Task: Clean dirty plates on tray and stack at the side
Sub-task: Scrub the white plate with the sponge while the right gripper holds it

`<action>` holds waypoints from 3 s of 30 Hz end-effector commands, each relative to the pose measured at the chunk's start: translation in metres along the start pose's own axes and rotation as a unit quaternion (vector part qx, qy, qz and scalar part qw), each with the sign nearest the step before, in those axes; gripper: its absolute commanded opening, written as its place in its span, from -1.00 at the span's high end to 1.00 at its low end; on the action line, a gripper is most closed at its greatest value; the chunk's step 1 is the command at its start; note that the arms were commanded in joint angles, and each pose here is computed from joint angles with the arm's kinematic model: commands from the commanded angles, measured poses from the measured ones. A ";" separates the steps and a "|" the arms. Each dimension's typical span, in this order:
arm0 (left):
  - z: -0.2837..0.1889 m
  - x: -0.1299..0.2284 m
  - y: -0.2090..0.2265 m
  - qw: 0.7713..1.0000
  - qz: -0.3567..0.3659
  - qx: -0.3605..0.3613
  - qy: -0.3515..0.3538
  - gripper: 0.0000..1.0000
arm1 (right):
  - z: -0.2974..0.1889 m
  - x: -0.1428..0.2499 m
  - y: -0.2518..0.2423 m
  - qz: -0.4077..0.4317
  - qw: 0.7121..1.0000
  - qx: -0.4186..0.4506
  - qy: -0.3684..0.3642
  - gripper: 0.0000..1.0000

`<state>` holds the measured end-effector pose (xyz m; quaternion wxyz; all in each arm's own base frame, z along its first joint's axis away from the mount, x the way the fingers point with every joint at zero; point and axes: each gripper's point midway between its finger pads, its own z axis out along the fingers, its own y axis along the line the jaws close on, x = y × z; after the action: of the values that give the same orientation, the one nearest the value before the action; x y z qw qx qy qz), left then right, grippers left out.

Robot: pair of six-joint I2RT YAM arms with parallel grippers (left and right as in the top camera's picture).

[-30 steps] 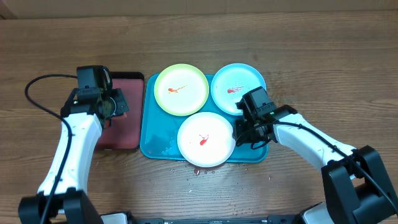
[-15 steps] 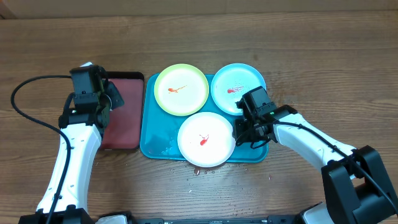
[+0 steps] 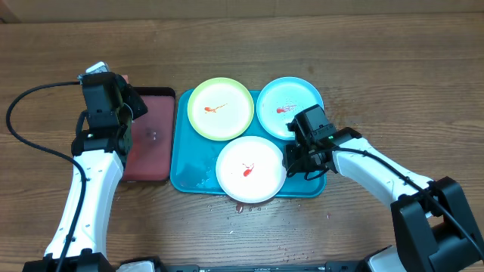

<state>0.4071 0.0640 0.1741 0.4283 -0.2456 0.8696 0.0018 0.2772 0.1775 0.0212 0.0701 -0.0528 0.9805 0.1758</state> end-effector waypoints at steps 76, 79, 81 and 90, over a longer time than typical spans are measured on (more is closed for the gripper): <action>-0.097 0.279 -0.190 0.769 0.469 0.282 0.330 0.92 | -0.001 0.019 0.006 0.021 0.999 -0.015 0.046 0.92; -0.092 0.296 -0.180 0.756 0.486 0.273 0.344 0.92 | -0.001 0.019 0.006 0.021 0.999 -0.016 0.046 0.92; -0.085 0.305 -0.172 0.752 0.490 0.259 0.356 0.92 | -0.001 0.019 0.006 0.021 0.999 -0.016 0.046 0.92; -0.044 0.268 -0.150 0.824 0.468 0.115 0.299 0.92 | -0.001 0.019 0.006 0.021 0.999 -0.015 0.046 0.92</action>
<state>0.2758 -0.2144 0.0209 0.0788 0.3093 0.9472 -0.0305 0.2542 0.1771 0.0185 0.0153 -0.0345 0.9821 0.1848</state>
